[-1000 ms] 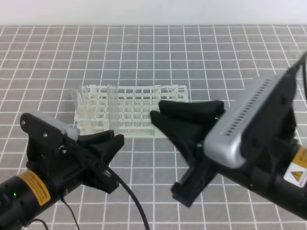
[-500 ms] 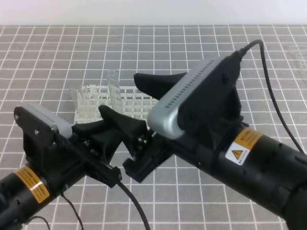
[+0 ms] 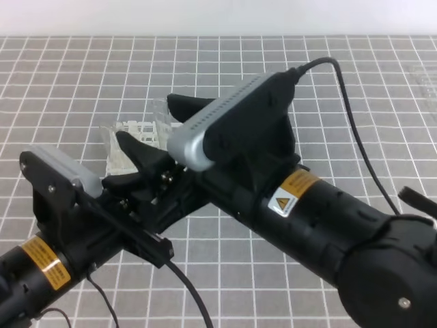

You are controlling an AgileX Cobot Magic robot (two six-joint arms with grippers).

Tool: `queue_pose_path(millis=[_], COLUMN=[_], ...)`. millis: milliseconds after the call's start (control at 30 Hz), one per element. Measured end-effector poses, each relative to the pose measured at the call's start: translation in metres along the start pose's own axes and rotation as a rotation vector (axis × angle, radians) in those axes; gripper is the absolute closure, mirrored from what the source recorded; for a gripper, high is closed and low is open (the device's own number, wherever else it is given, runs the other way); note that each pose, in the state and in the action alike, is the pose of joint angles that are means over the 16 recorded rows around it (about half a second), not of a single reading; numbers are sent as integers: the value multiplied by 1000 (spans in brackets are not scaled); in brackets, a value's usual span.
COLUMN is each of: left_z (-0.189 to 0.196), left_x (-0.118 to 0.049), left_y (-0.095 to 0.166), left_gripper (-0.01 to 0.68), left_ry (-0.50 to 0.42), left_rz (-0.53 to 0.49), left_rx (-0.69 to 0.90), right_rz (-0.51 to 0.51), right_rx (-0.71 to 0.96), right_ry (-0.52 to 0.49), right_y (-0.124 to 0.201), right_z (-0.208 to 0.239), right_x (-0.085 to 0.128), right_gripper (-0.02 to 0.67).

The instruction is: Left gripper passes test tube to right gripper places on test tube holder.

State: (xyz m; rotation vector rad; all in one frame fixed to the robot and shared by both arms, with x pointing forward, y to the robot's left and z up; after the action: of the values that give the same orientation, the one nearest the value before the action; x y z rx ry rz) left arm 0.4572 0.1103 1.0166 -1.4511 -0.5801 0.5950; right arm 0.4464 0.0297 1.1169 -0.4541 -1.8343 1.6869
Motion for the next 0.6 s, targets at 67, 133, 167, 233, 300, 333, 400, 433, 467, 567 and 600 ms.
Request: queue_pose_path(millis=[67,133,167,233,300,333,400,433,467,567,600], left_z=[0,0,0,0,0,0,0,0,0,0,0], left_x=[0,0,-1,-1,-1,-1,-1,-1,-2,-2,-2], left_y=[0,0,-1,-1,-2,-2,-3,-3,-3,-4,-5], left_gripper=[599,594,594,588,588,588,594,600,605,617,617], left_ry=[1,2,3,5,6,7,8,9,10,13,13], left_rz=[0,-1,-2,-3,-3,-3,-4,-5,-6,-8,-8], left_rx=[-1,-1,-4,-8,-13,-14,-16,-18,-20,-26,-28], right_rz=[-7,-14,-17,-22,-27,-29,-31,-33,-34,-38,-39], right_rx=[2,5,5,3,0,-2,-5,-6,-7,-10,-12], right_ry=[2,4,6,9,13,15,20,23,25,31,32], right_y=[1,2,3,3,2,2,2,2,2,1,1], right_z=[-3,-5,-6,-8,-8,-9,-9,-9,-9,-10,-10], right_x=[0,0,0,0,-1,-2,-3,-4,-5,-6,-7], right_gripper=[162,167,170,176,181,184,190,193,197,208,212])
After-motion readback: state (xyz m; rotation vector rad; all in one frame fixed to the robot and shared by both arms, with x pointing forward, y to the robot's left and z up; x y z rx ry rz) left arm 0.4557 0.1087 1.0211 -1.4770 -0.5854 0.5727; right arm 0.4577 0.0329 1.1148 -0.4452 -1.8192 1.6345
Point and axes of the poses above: a point on each arm's last joint axis where the gripper is mounted, z pointing back along that axis away from the gripper, x along the wrist's bending axis when the last joint is at zero, y = z × x, the point moved 7 cm from there along -z, pointing out along that axis toward the gripper, and after that the axes turned 10 degrees about -z, right-handed, at the moved point
